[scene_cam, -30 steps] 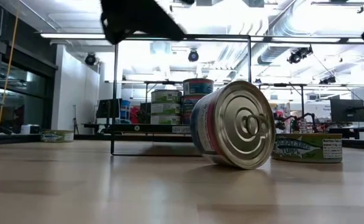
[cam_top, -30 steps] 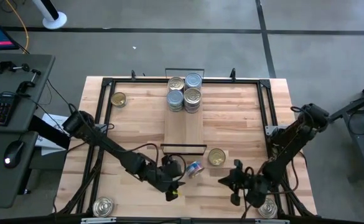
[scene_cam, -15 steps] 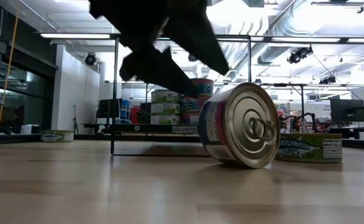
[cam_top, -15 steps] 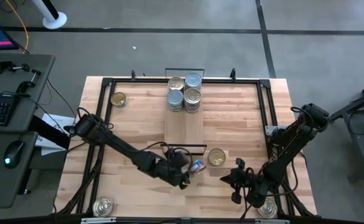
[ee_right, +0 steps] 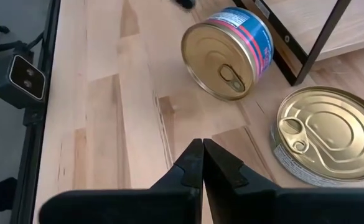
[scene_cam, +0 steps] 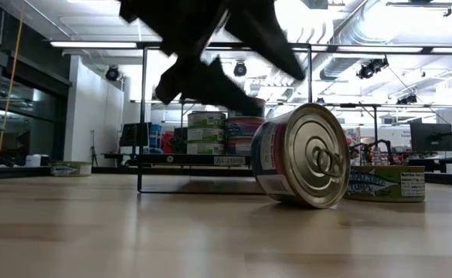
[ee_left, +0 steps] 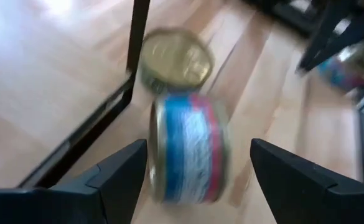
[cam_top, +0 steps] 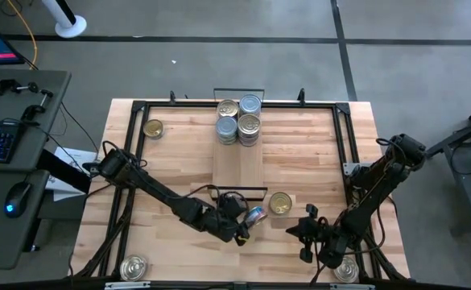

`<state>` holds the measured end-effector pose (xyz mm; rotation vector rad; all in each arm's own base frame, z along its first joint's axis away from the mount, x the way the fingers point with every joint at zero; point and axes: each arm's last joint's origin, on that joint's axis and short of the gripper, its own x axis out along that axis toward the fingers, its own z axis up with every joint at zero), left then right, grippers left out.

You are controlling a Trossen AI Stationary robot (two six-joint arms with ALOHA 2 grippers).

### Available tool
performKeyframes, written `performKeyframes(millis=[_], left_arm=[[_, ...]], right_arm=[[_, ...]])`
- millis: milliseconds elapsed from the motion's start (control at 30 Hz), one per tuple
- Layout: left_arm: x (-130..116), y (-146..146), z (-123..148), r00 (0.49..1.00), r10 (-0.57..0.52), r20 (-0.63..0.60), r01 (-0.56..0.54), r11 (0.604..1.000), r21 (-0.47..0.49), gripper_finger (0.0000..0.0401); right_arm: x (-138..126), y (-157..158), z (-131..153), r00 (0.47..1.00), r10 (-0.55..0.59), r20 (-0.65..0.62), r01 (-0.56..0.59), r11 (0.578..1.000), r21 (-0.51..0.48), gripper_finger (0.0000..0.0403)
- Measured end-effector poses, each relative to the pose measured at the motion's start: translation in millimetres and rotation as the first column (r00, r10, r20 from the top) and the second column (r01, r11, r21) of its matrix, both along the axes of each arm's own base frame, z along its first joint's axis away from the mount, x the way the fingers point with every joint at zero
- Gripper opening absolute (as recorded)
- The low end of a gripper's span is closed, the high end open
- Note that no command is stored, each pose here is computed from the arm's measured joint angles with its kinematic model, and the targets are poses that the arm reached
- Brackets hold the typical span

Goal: Stack canned seafood by type on shelf
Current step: Stack the pink and blue tuna can on top of the pink and blue tuna can on the shelf

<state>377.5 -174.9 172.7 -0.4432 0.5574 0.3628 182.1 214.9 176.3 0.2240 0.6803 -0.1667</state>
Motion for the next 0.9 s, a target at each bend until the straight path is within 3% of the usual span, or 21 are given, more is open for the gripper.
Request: performKeyframes(millis=[133, 600, 900], left_arm=[[4, 1, -13, 1.0, 0.001, -0.019, -0.001, 1.0, 0.004, 0.028], [5, 0, -18, 0.999, -0.025, -0.029, 0.026, 0.999, 0.039, 0.028], [12, -3, -43, 0.999, -0.028, -0.039, 0.029, 0.999, 0.017, 0.028]], right_arm=[[0, 0, 0, 1.0, -0.001, 0.0, 0.001, 1.0, 0.001, 0.0], [0, -1, 0, 1.0, -0.013, -0.001, 0.013, 1.0, 0.009, 0.0], [3, -3, 0, 1.0, -0.029, 0.004, 0.029, 1.0, 0.01, 0.0]])
